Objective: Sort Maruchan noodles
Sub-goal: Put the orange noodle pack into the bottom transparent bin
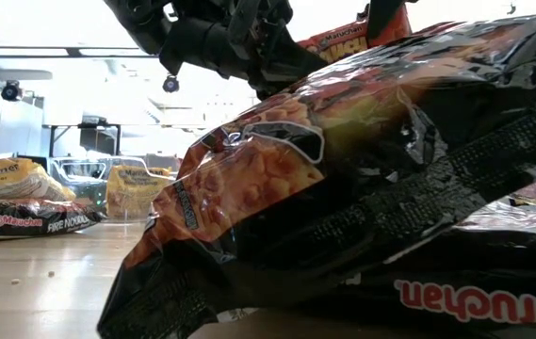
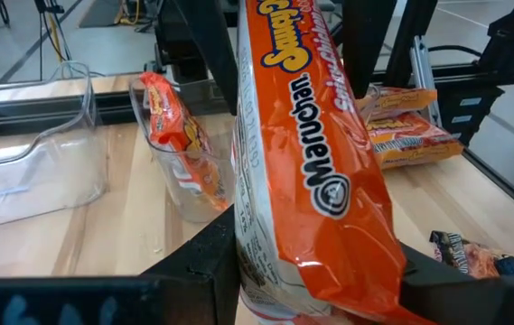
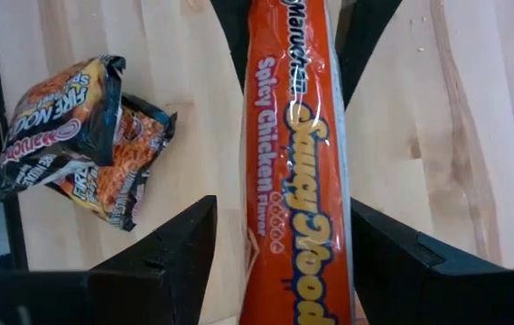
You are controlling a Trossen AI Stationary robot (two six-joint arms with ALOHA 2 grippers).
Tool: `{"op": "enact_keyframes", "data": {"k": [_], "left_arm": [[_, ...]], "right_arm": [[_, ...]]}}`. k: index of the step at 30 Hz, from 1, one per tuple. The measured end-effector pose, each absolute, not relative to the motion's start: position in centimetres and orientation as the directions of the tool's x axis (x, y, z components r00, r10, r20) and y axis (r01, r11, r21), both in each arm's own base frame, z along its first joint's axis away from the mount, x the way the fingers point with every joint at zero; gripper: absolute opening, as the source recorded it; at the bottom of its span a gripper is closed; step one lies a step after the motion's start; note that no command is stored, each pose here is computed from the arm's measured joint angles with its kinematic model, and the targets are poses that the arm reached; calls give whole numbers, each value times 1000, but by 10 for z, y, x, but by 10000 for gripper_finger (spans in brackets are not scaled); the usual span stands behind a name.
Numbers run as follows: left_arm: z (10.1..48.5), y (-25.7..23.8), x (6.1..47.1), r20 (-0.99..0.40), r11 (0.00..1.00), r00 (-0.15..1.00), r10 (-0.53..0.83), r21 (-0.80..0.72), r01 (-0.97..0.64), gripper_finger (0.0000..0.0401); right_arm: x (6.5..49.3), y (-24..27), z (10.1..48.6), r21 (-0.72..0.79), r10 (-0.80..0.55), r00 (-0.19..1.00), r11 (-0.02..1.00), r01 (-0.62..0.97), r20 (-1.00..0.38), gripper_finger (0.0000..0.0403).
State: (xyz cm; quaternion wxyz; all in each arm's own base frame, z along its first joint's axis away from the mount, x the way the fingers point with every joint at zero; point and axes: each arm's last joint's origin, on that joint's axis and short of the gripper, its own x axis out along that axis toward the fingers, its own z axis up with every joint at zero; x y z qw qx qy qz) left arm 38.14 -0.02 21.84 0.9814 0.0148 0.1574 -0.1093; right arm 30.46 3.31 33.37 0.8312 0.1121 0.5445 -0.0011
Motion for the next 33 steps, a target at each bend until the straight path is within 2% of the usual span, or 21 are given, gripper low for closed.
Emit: {"op": "enact_keyframes", "data": {"k": [5, 15, 20, 27, 33], "left_arm": [[219, 0, 382, -303, 974, 930, -210, 15, 225, 125], [221, 0, 382, -289, 975, 934, -210, 11, 223, 125], [221, 0, 382, -283, 977, 936, -209, -19, 212, 132], [223, 0, 382, -275, 979, 940, -202, -20, 204, 173], [225, 0, 381, -280, 979, 939, -201, -20, 204, 202]], "right_arm": [[304, 33, 334, 177, 120, 407, 979, 103, -905, 184], [302, 31, 333, 150, 109, 387, 986, 77, -915, 107], [299, 29, 334, 148, 112, 377, 987, 68, -919, 114], [288, 29, 343, 156, 121, 366, 985, 68, -923, 109], [272, 27, 342, 139, 110, 251, 985, 105, -962, 111]]}}
